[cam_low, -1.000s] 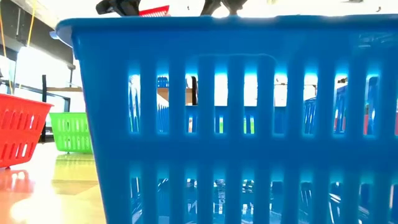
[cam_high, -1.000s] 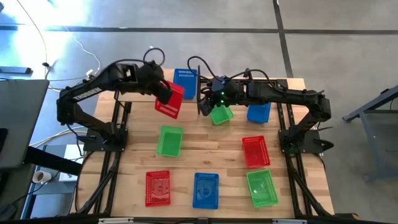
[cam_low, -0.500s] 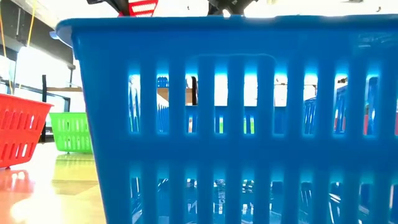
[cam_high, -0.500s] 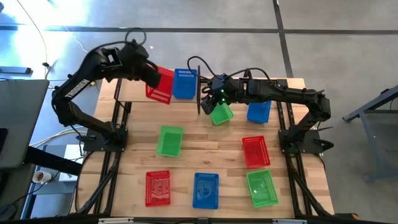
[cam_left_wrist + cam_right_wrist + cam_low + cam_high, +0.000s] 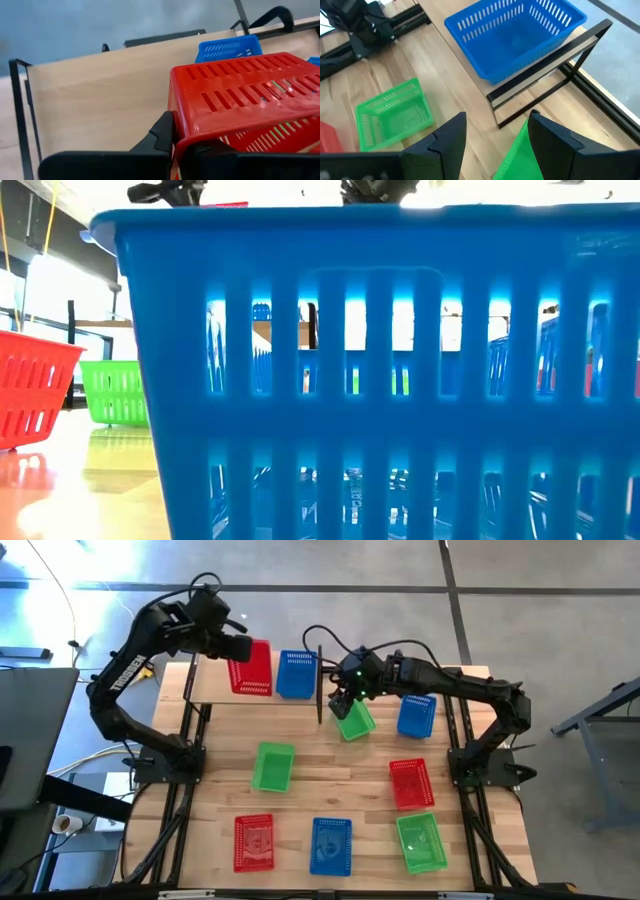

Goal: Stack baskets on shelf by color
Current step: Put the top left red basket on the shelf

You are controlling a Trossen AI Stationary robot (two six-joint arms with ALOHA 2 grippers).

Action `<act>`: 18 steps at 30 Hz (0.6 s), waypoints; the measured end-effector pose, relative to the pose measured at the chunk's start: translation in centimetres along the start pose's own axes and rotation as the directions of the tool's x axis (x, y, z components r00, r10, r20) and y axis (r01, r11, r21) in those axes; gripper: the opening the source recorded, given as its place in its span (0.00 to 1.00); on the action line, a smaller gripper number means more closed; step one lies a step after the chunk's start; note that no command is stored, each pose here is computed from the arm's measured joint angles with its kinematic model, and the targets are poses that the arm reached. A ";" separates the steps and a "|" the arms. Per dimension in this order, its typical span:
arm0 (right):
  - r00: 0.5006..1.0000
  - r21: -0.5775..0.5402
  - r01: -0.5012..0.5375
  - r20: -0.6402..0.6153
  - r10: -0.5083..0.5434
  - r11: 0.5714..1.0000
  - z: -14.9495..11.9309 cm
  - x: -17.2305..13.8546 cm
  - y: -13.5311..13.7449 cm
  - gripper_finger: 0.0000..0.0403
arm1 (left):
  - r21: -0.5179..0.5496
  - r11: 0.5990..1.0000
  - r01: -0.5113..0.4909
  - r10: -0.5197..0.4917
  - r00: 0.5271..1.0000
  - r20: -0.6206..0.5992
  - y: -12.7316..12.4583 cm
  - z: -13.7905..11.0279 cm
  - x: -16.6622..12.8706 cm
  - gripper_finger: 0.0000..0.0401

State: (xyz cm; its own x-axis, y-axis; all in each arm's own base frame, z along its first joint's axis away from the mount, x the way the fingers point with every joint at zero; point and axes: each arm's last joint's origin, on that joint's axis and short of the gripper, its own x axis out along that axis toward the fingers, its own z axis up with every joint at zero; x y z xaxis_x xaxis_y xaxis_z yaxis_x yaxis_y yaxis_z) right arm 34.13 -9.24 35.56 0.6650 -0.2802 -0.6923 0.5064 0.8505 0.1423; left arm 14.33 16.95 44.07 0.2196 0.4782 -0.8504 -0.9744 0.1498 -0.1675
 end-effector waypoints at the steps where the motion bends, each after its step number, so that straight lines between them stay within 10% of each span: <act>1: 1.000 -0.006 -0.003 -0.005 0.003 1.000 0.0 0.0 -0.1 0.48 | -0.010 1.000 -0.007 0.007 1.000 -0.016 0.1 0.2 0.3 0.00; 18: 0.992 -0.182 0.013 -0.122 -0.035 0.983 -1.1 -0.1 -0.6 0.48 | -0.102 0.988 -0.115 0.084 0.959 -0.271 1.5 2.9 6.5 0.00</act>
State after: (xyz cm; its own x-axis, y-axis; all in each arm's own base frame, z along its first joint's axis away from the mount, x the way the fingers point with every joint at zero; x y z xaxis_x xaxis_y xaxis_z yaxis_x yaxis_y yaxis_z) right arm 33.20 -9.20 34.73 0.5748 -0.2536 -0.7780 0.4065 0.9137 0.0024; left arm 14.42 22.76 39.70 0.1159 0.2368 -0.9646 -0.9930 0.0049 -0.1181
